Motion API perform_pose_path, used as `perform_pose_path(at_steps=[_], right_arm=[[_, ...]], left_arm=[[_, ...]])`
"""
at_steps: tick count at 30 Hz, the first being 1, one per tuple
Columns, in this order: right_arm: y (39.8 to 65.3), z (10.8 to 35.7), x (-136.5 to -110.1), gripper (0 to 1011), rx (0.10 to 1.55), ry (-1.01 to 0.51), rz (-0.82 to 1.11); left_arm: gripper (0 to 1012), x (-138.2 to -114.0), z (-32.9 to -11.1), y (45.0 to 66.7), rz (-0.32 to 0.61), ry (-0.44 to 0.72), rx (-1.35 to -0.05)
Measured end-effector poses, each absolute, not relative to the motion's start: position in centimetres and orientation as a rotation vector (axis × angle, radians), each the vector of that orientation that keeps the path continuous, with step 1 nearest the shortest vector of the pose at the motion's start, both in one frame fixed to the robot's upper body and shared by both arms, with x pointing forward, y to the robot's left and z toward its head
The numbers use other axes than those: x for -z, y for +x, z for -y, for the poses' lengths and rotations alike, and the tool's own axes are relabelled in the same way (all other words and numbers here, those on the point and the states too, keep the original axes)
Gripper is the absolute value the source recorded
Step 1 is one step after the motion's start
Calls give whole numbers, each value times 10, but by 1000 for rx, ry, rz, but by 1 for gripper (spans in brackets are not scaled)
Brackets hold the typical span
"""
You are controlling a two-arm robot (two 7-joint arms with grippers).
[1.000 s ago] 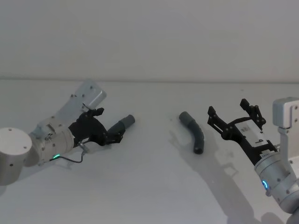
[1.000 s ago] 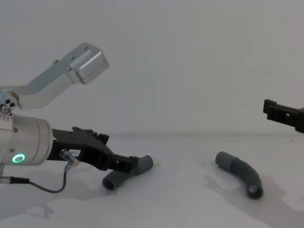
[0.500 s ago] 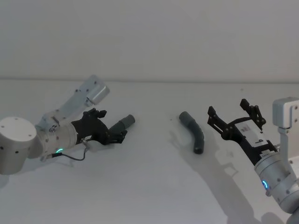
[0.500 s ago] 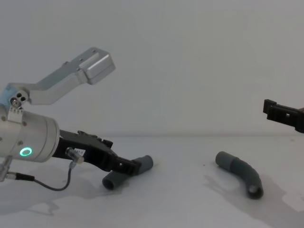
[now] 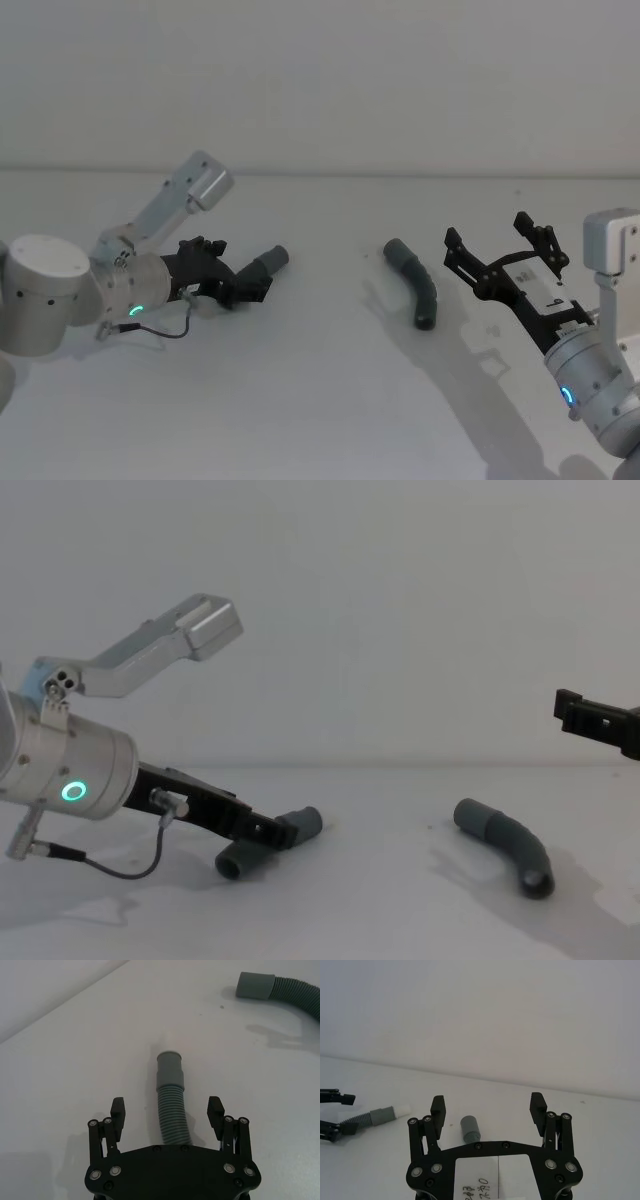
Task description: Use both hands to pick up one end of the pipe from the table, align the ends, and insert them.
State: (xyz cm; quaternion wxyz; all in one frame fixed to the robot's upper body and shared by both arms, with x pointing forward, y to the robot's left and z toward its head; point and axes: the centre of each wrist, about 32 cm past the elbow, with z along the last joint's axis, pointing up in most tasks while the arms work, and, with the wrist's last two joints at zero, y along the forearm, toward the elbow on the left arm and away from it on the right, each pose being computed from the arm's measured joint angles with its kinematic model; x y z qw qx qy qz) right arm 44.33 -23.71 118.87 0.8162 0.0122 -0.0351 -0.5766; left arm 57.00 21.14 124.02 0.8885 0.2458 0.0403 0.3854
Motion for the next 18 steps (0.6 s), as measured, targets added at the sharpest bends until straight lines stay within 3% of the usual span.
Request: perform_pose_path(at_steps=[18], right_arm=[[443, 237, -1189, 1000, 1230, 26, 75]], left_arm=[[1001, -1242, -200, 590, -128, 544, -787]])
